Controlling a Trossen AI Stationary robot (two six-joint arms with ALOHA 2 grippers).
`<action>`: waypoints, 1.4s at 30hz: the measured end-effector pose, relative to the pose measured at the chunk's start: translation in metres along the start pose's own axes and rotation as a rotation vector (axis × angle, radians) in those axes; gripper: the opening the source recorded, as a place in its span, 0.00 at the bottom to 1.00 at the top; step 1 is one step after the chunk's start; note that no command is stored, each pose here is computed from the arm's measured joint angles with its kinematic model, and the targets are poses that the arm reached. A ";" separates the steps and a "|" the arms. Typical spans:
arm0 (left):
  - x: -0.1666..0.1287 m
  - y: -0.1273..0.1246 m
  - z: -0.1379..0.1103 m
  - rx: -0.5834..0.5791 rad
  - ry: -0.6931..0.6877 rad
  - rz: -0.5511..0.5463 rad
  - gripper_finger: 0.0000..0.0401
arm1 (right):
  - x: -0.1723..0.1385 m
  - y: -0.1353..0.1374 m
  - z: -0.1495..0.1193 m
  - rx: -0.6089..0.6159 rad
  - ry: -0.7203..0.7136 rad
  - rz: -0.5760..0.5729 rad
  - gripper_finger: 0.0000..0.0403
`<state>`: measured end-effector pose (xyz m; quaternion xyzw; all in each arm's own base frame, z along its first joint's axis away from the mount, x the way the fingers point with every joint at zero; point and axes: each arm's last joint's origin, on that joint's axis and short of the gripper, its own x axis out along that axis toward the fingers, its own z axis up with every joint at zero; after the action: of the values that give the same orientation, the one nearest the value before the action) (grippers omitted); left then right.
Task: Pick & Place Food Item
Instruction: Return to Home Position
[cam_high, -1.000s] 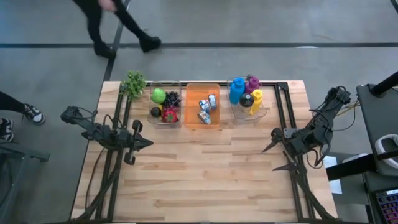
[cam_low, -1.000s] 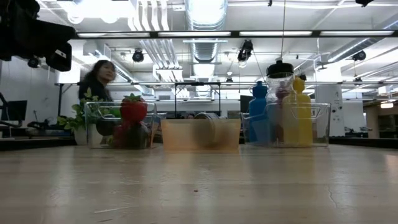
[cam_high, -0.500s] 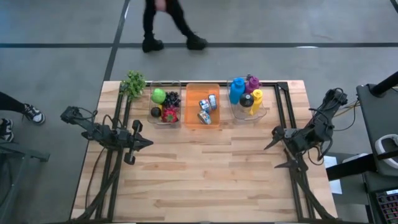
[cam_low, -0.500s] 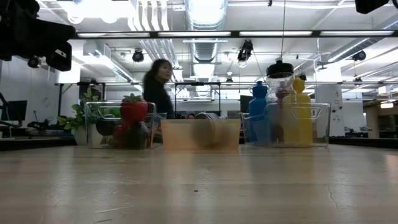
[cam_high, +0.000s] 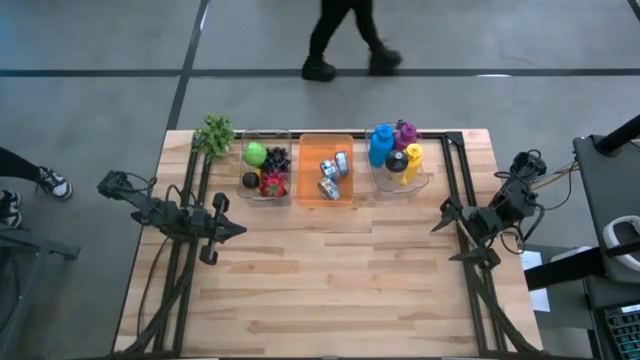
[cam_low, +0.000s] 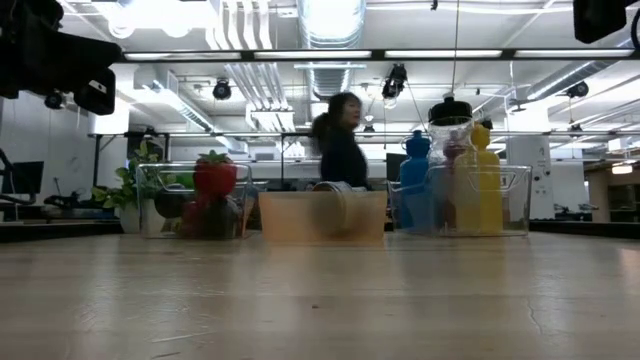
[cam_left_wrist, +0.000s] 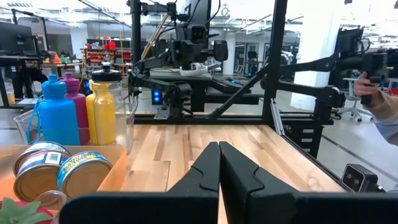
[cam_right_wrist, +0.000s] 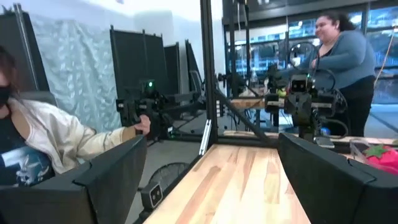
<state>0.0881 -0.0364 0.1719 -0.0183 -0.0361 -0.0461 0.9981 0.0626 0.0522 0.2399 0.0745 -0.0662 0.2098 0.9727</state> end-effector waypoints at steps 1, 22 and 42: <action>0.000 0.000 0.000 0.000 0.000 0.000 0.01 | -0.002 -0.001 0.000 0.002 -0.012 0.000 0.89; 0.000 0.000 -0.001 0.008 0.010 0.000 0.01 | 0.001 -0.002 -0.044 -0.022 -0.006 -0.001 0.89; 0.000 0.000 -0.001 0.004 0.010 0.000 0.04 | 0.002 -0.002 -0.066 -0.015 0.064 -0.006 0.89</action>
<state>0.0884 -0.0366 0.1708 -0.0163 -0.0313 -0.0459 0.9983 0.0720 0.0625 0.1757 0.0608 -0.0363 0.2085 0.9755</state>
